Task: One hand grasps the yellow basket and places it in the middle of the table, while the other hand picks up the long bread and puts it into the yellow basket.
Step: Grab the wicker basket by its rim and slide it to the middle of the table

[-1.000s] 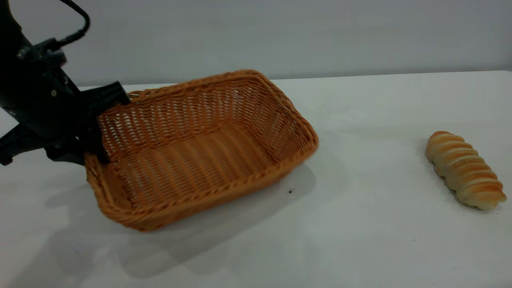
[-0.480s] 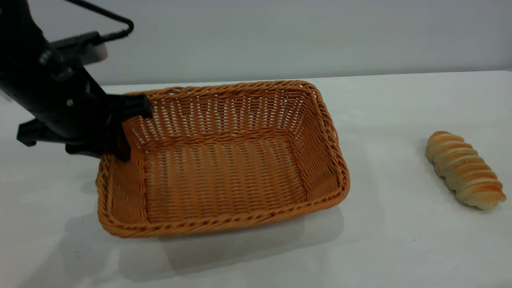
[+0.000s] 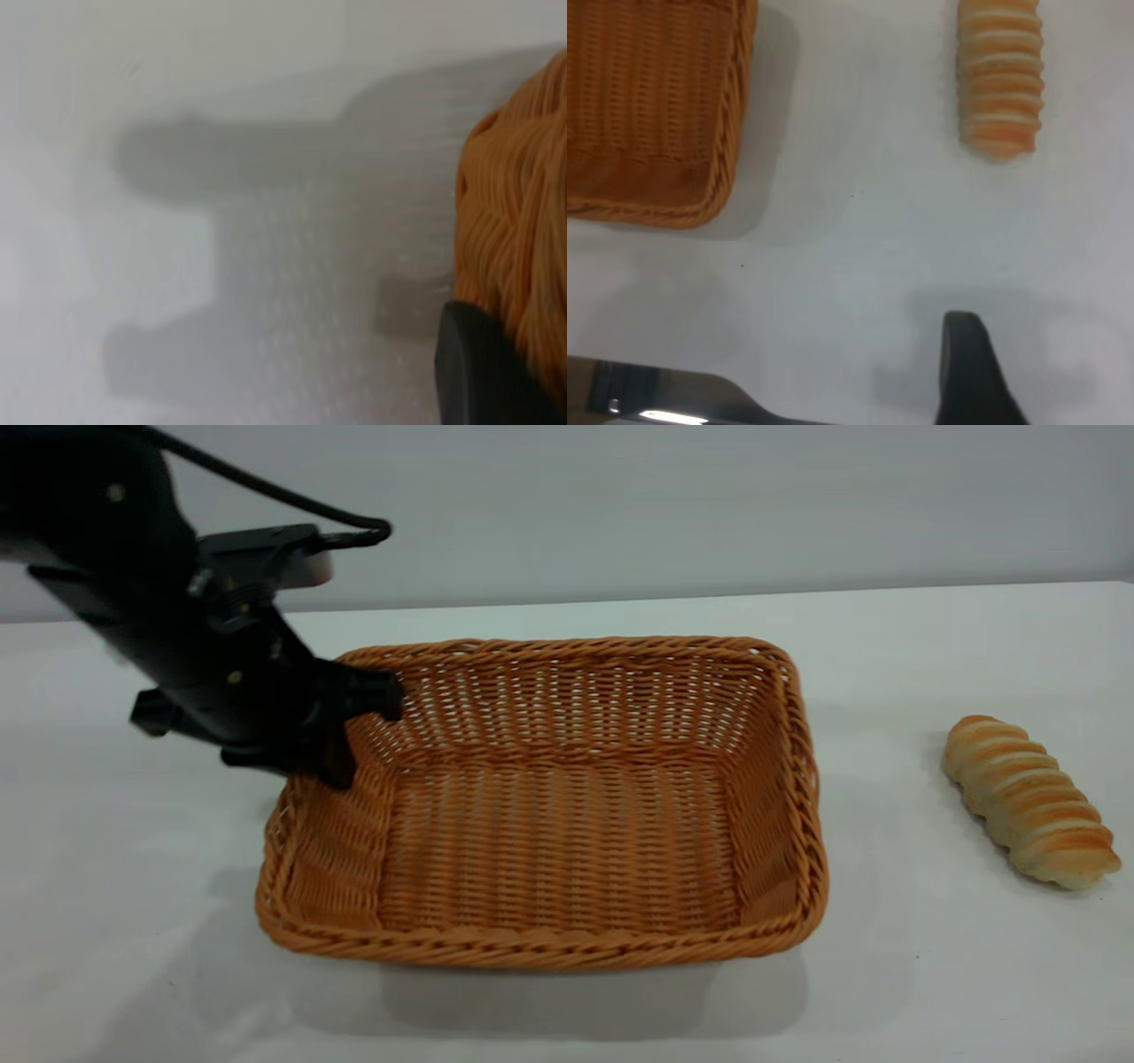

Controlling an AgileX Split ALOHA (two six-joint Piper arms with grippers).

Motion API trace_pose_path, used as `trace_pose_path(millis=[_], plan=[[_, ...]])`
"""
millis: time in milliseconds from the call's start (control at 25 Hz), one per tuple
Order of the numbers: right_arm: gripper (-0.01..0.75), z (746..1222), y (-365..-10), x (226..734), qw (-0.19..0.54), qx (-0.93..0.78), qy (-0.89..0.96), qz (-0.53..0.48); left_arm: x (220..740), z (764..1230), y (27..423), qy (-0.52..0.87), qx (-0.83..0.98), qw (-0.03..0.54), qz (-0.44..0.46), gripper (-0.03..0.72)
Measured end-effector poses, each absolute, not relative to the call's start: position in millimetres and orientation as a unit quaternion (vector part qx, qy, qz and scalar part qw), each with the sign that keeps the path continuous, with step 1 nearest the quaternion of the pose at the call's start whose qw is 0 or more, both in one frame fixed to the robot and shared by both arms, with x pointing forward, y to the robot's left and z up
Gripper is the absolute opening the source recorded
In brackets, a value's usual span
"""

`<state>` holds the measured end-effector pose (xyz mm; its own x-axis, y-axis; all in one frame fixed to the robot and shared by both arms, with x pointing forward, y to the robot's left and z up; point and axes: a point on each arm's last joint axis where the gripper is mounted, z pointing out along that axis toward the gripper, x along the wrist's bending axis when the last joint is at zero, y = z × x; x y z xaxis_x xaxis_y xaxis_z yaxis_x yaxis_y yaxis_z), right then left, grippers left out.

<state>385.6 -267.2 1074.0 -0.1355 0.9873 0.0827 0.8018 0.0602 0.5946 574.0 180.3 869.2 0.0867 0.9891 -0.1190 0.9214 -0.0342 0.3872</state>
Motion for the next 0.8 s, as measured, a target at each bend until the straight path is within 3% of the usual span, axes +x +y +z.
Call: trace_pose_path(millis=[440,520,800], plan=[[0.484,1074.0,-268.2,385.8,0.182,0.632,0.708,0.259,592.9,867.9,171.5,0.679,0.715,0.150,0.069,0.143],[0.484,1074.0,-268.4,385.8,0.183,0.631,0.708,0.258,592.9,867.9,171.1,0.679,0.715,0.148,0.068,0.210],[0.484,1073.9,-270.4,386.2,0.193,0.628,0.712,0.250,591.8,865.5,171.4,0.690,0.708,0.137,0.060,0.561]])
